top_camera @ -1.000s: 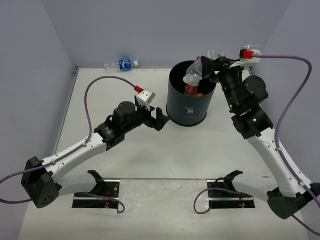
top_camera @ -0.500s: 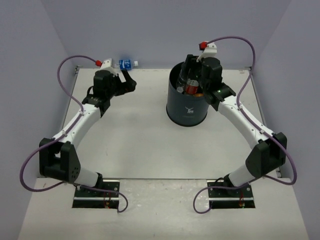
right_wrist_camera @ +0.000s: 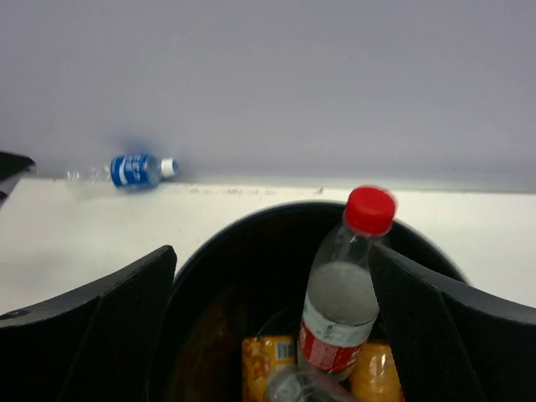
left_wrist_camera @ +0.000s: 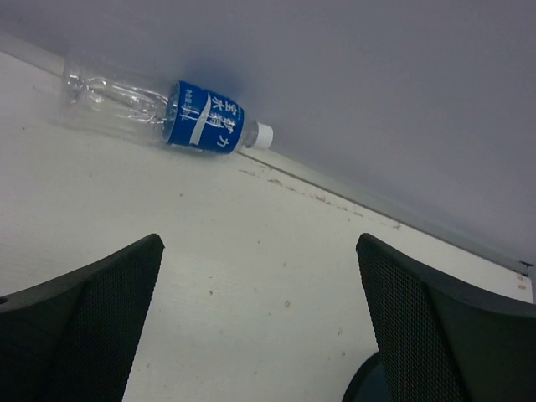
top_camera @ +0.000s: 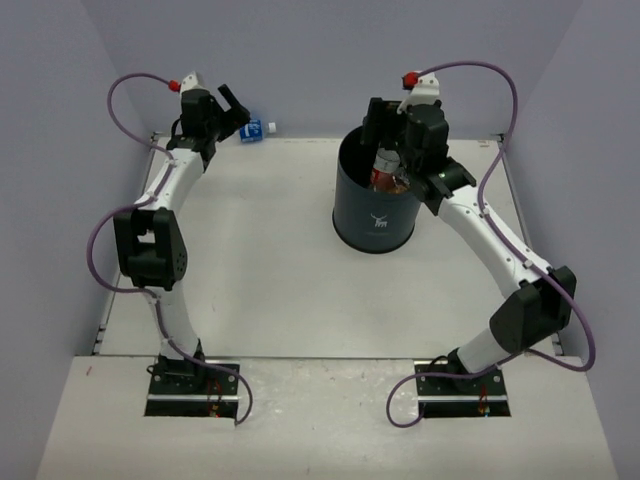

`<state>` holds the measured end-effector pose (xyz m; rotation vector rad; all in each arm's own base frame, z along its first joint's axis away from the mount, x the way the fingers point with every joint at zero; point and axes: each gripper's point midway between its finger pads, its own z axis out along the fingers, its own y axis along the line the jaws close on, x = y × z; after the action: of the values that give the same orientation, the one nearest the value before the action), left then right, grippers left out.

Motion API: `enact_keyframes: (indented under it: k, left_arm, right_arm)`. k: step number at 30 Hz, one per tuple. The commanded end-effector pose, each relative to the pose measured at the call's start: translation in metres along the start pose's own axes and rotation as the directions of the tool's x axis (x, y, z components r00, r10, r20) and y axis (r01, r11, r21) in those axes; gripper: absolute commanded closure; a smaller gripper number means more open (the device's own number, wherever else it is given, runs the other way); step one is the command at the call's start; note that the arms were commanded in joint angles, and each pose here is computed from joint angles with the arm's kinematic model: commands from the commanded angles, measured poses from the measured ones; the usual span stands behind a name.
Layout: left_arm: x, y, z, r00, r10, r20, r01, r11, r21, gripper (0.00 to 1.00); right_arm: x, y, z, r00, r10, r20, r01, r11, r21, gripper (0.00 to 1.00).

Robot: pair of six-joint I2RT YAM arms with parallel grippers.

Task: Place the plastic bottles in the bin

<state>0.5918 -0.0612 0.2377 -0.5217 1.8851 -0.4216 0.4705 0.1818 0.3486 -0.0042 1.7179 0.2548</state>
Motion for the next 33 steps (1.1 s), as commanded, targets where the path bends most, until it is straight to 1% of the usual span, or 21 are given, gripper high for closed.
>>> enact_keyframes:
  k: [1,3,5,9,11,13,14,16,17,19,21,26,28,30,31,33]
  left_arm:
    - [0.001,0.025,0.042,0.988,-0.154,-0.003,0.153,0.986,-0.072,0.0]
    - [-0.001,0.025,0.056,0.982,-0.191,0.001,0.191,0.98,-0.06,0.0]
    - [0.003,0.034,0.076,0.967,-0.256,-0.001,0.256,0.964,-0.07,0.0]
    - [0.021,0.057,0.109,0.935,-0.352,0.03,0.354,0.931,-0.094,0.0]
    - [0.035,0.058,0.125,0.896,-0.444,0.007,0.443,0.894,-0.067,0.0]
    - [0.055,0.071,0.142,0.85,-0.526,-0.027,0.523,0.849,-0.071,0.0]
    - [0.058,0.081,0.15,0.825,-0.564,-0.036,0.561,0.825,-0.065,0.0]
    - [0.065,0.082,0.164,0.793,-0.607,-0.057,0.607,0.795,-0.024,0.0]
    - [0.065,0.083,0.169,0.766,-0.641,-0.053,0.641,0.768,-0.02,0.0]
    - [0.059,0.08,0.178,0.743,-0.668,-0.035,0.669,0.743,0.023,0.0]
    - [0.063,0.086,0.185,0.711,-0.703,-0.015,0.703,0.711,0.02,0.0]
    - [0.059,0.101,0.196,0.653,-0.754,0.074,0.754,0.656,0.03,0.0]
    - [0.062,0.11,0.205,0.629,-0.77,0.105,0.771,0.635,0.036,0.0]
    - [0.051,0.105,0.211,0.607,-0.785,0.121,0.783,0.617,0.076,0.0]
    - [0.054,0.108,0.215,0.597,-0.792,0.127,0.789,0.608,0.086,0.0]
    - [0.051,0.111,0.219,0.559,-0.813,0.166,0.807,0.579,0.117,0.0]
  right_arm:
    - [-0.116,-0.029,-0.056,0.96,-0.01,0.281,-0.022,0.994,0.11,0.01]
    - [-0.132,-0.04,-0.065,0.945,-0.011,0.328,-0.038,0.989,0.142,0.01]
    - [-0.149,-0.058,-0.074,0.927,-0.005,0.375,-0.072,0.979,0.192,0.01]
    - [-0.154,-0.068,-0.079,0.917,0.021,0.397,-0.103,0.977,0.185,0.01]
    - [-0.148,-0.071,-0.078,0.918,0.033,0.395,-0.112,0.977,0.18,0.01]
    - [-0.146,-0.076,-0.08,0.918,0.028,0.396,-0.113,0.975,0.193,0.01]
    - [-0.146,-0.079,-0.081,0.917,0.024,0.398,-0.113,0.973,0.202,0.01]
    - [-0.145,-0.083,-0.084,0.917,0.018,0.398,-0.111,0.971,0.211,0.01]
    - [-0.141,-0.084,-0.084,0.921,0.01,0.391,-0.103,0.971,0.216,0.01]
    - [-0.141,-0.087,-0.092,0.917,0.0,0.4,-0.097,0.97,0.222,0.01]
    - [-0.137,-0.092,-0.097,0.915,-0.012,0.404,-0.093,0.967,0.239,0.01]
    - [-0.137,-0.102,-0.118,0.898,-0.025,0.44,-0.104,0.958,0.266,0.01]
    - [-0.137,-0.103,-0.125,0.892,-0.022,0.451,-0.111,0.958,0.265,0.01]
    - [-0.135,-0.105,-0.13,0.892,-0.023,0.451,-0.11,0.957,0.267,0.01]
    - [-0.134,-0.106,-0.133,0.892,-0.025,0.452,-0.109,0.957,0.269,0.01]
    - [-0.131,-0.109,-0.139,0.891,-0.031,0.453,-0.109,0.954,0.28,0.01]
